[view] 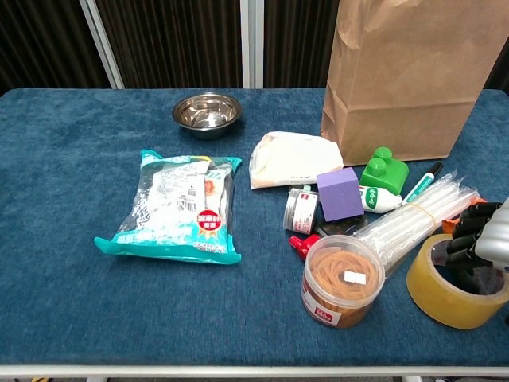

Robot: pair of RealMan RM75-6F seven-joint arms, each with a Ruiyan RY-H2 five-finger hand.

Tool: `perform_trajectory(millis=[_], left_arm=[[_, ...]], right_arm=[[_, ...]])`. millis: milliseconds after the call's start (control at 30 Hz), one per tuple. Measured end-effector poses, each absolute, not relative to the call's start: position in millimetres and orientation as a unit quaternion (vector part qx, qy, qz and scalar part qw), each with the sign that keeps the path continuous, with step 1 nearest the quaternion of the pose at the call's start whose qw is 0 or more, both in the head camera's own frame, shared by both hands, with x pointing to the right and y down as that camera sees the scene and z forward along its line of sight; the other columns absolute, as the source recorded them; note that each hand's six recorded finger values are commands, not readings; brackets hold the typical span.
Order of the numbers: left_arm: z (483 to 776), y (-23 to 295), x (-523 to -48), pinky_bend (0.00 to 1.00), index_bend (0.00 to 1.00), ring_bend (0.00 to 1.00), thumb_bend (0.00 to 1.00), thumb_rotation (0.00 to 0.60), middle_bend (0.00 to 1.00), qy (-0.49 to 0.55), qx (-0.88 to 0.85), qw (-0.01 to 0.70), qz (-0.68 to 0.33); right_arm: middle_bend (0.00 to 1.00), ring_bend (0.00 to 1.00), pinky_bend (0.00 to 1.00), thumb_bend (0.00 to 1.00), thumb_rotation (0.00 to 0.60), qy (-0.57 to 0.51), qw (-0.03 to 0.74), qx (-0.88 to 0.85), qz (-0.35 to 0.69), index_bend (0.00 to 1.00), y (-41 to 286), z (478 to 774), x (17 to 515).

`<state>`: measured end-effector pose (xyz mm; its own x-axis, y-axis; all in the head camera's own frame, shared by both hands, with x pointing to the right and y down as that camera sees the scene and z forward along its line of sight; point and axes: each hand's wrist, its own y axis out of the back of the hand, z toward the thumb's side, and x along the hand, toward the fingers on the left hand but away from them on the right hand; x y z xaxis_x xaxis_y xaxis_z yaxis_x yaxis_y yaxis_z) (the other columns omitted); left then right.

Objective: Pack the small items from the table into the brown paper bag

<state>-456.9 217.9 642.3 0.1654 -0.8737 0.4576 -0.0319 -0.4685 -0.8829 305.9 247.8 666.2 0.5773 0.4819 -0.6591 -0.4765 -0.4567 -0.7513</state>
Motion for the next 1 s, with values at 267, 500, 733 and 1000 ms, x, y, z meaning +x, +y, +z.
perform_trajectory(millis=[267, 500, 733, 1000], left_arm=[[646, 221, -459, 0.05, 0.10, 0.00, 0.06, 0.600, 0.07, 0.343, -0.661, 0.381, -0.548], [647, 222, -459, 0.05, 0.10, 0.00, 0.06, 0.600, 0.07, 0.342, -0.664, 0.380, -0.546], [646, 222, -459, 0.05, 0.10, 0.00, 0.06, 0.600, 0.07, 0.344, -0.664, 0.379, -0.544], [645, 219, -458, 0.05, 0.10, 0.00, 0.06, 0.600, 0.07, 0.345, -0.665, 0.381, -0.542]], right_arm=[[0.56, 0.40, 0.34, 0.12, 0.600, -0.008, 0.545, -0.707, 0.450, 0.68, 248, 668, 302], [0.62, 0.46, 0.36, 0.18, 0.600, -0.006, 0.560, -0.699, 0.444, 0.76, 251, 669, 301], [0.65, 0.48, 0.38, 0.24, 0.600, -0.011, 0.564, -0.696, 0.444, 0.79, 251, 667, 303], [0.65, 0.48, 0.38, 0.24, 0.600, -0.065, 0.590, -0.684, 0.423, 0.79, 232, 639, 299]])
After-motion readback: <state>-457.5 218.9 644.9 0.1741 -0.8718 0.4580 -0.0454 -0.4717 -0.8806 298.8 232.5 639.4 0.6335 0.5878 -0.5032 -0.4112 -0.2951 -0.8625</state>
